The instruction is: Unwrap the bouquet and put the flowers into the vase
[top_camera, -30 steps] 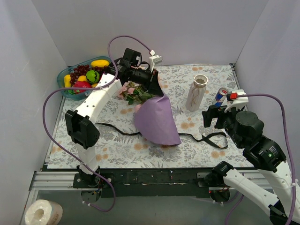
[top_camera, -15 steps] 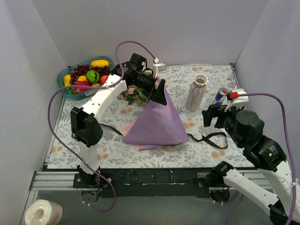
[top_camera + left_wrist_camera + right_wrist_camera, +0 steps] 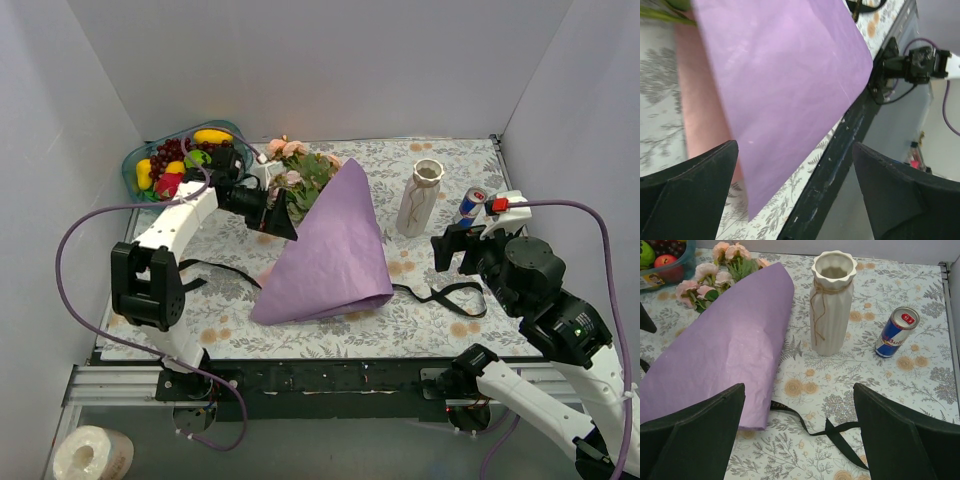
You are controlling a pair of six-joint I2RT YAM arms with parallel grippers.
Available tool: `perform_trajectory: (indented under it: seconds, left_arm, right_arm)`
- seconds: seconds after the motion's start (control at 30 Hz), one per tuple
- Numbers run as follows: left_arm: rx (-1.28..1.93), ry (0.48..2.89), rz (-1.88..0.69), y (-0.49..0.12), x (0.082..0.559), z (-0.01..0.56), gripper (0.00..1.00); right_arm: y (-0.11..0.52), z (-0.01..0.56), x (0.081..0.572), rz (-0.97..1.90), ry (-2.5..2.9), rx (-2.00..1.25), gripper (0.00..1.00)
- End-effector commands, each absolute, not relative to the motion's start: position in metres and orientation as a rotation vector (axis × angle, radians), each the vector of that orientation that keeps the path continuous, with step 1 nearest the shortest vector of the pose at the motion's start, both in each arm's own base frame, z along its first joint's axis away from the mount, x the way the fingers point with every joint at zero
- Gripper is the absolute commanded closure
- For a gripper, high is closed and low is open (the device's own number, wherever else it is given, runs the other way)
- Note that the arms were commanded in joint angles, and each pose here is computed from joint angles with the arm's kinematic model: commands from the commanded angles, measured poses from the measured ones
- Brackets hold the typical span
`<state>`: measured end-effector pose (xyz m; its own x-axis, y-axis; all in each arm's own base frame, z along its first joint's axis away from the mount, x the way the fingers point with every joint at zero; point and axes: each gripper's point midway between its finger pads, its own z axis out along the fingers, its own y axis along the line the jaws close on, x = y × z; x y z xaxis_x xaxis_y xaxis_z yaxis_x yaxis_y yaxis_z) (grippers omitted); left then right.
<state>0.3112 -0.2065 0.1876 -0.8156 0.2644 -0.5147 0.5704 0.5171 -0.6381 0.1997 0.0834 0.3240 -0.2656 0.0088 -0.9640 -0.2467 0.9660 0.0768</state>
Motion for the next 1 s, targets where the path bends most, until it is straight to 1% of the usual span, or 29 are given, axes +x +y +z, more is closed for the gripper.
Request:
perform_trajectory:
  seconds: [0.0, 0.03, 0.07, 0.13, 0.17, 0.2, 0.27, 0.37, 0.43, 0.47, 0.53, 0.63, 0.73, 0.97]
  left_arm:
    - [0.857, 2.376, -1.4, -0.236, 0.274, 0.177, 0.02]
    - [0.859, 2.407, -1.336, -0.233, 0.276, 0.167, 0.02]
    - [0.867, 2.384, -1.292, -0.232, 0.284, 0.162, 0.02]
    - [0.852, 2.431, -1.216, -0.225, 0.284, 0.14, 0.02]
    - [0.838, 2.44, -1.122, -0.218, 0.295, 0.13, 0.02]
    - [0.795, 2.45, -1.087, -0.209, 0.301, 0.125, 0.02]
    - [0.759, 2.409, -1.007, -0.2, 0.317, 0.128, 0.02]
    - [0.764, 2.353, -0.874, -0.191, 0.329, 0.132, 0.02]
    - [0.793, 2.36, -0.878, -0.189, 0.323, 0.125, 0.02]
    - [0.806, 2.399, -0.909, -0.188, 0.312, 0.119, 0.02]
    - [0.879, 2.448, -1.02, -0.19, 0.288, 0.107, 0.02]
    - [0.97, 2.422, -1.192, -0.196, 0.26, 0.109, 0.04]
    - [0.99, 2.418, -1.257, -0.198, 0.253, 0.111, 0.05]
    - [0.976, 2.453, -1.216, -0.196, 0.26, 0.101, 0.09]
  right_arm:
    - [0.092, 0.328, 0.203, 0.294, 1.796, -0.174, 0.04]
    - [0.092, 0.329, 0.202, 0.299, 1.794, -0.171, 0.04]
    - [0.093, 0.33, 0.202, 0.303, 1.792, -0.172, 0.04]
    - [0.094, 0.331, 0.2, 0.312, 1.793, -0.18, 0.04]
    - [0.093, 0.332, 0.199, 0.313, 1.791, -0.188, 0.04]
    - [0.094, 0.331, 0.198, 0.315, 1.793, -0.196, 0.04]
    - [0.094, 0.329, 0.196, 0.315, 1.797, -0.209, 0.03]
    - [0.097, 0.324, 0.196, 0.319, 1.811, -0.232, 0.02]
    - [0.099, 0.322, 0.197, 0.319, 1.815, -0.236, 0.02]
    - [0.098, 0.324, 0.198, 0.319, 1.811, -0.235, 0.02]
    - [0.099, 0.326, 0.199, 0.32, 1.805, -0.231, 0.02]
    - [0.1, 0.329, 0.2, 0.32, 1.8, -0.23, 0.02]
    - [0.101, 0.329, 0.2, 0.324, 1.798, -0.232, 0.02]
    - [0.104, 0.338, 0.201, 0.347, 1.781, -0.234, 0.02]
